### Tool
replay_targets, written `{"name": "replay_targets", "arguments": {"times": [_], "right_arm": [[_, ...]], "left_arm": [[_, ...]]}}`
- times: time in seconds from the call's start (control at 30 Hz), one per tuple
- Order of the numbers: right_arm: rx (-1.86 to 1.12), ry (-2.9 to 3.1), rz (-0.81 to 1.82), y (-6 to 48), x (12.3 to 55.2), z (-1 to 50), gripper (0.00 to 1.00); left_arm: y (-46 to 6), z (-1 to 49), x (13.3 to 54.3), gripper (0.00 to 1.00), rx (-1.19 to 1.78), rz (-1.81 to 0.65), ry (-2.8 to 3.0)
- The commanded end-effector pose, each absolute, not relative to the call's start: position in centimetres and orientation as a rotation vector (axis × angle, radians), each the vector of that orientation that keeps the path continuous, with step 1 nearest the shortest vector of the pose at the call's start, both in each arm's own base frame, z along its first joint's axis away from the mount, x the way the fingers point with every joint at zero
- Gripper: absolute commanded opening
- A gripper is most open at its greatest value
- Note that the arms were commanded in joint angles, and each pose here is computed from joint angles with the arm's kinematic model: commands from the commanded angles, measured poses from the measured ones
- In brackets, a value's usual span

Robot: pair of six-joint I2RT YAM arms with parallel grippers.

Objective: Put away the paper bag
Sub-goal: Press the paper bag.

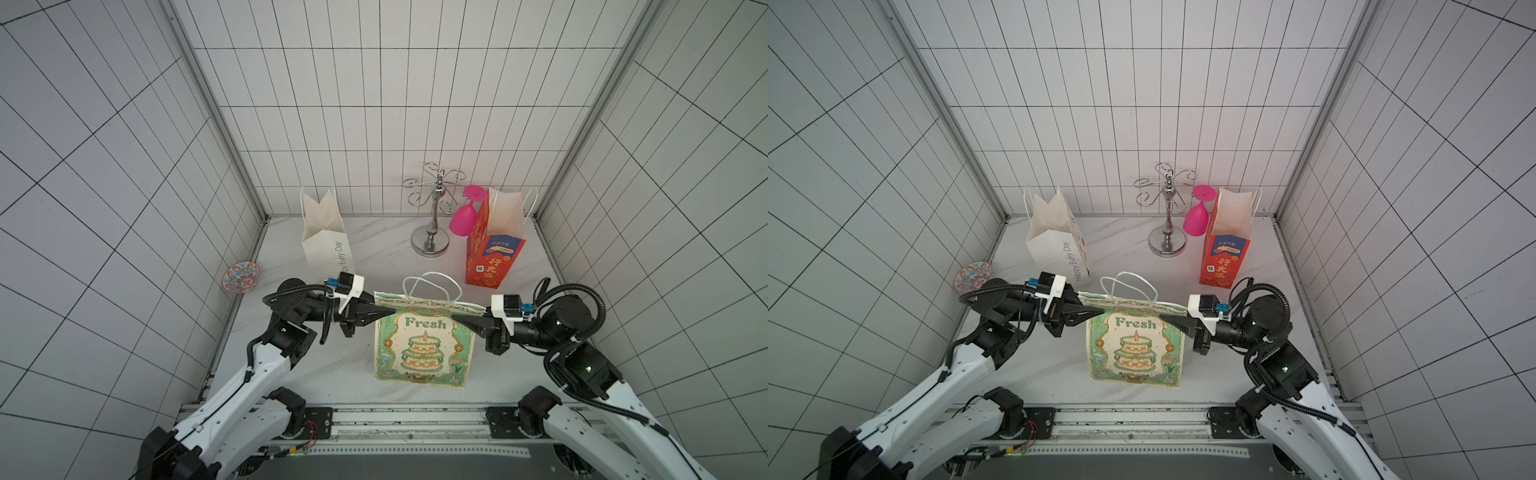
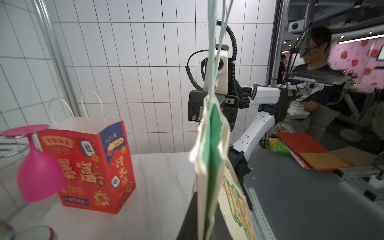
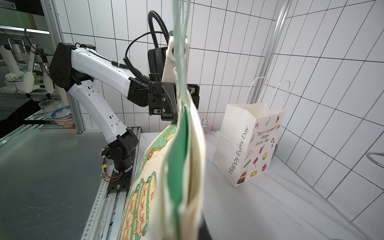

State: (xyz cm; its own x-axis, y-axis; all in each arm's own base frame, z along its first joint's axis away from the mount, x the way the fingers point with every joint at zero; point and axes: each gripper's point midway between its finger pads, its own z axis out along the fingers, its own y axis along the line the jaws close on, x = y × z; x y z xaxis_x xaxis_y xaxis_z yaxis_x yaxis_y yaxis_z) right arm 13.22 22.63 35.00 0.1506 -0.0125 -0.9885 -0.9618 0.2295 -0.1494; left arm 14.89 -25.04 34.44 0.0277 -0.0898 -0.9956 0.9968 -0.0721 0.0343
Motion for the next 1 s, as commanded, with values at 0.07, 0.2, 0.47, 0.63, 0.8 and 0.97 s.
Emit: {"name": "replay_targets", "arguments": {"times": [0.07,0.2,0.47,0.63,0.8,0.97], "right_arm": [[-1.059,1.083,0.908,22.0,12.4,38.7,0.0],[-1.043,1.065,0.903,21.8,12.2,39.3,0.0],[-1.036,1.047,0.898,21.6,12.0,39.9,0.0],[-1.044,1.039,0.898,21.6,11.9,40.0,0.0],[-1.058,1.028,0.887,21.6,11.7,40.0,0.0],[-1.096,0.997,0.884,21.6,11.0,40.0,0.0]], "left_arm": [[-25.0,34.1,14.1,0.07,1.254,-1.286,1.076],[-24.9,33.9,14.0,0.6,1.245,-1.269,1.094],[-24.6,32.9,13.1,0.38,1.283,-1.263,1.103],[-24.6,32.9,13.0,0.07,1.291,-1.261,1.104],[-24.6,32.5,13.2,0.15,1.294,-1.247,1.119],[-24.6,31.5,13.6,0.71,1.27,-1.219,1.152]]}}
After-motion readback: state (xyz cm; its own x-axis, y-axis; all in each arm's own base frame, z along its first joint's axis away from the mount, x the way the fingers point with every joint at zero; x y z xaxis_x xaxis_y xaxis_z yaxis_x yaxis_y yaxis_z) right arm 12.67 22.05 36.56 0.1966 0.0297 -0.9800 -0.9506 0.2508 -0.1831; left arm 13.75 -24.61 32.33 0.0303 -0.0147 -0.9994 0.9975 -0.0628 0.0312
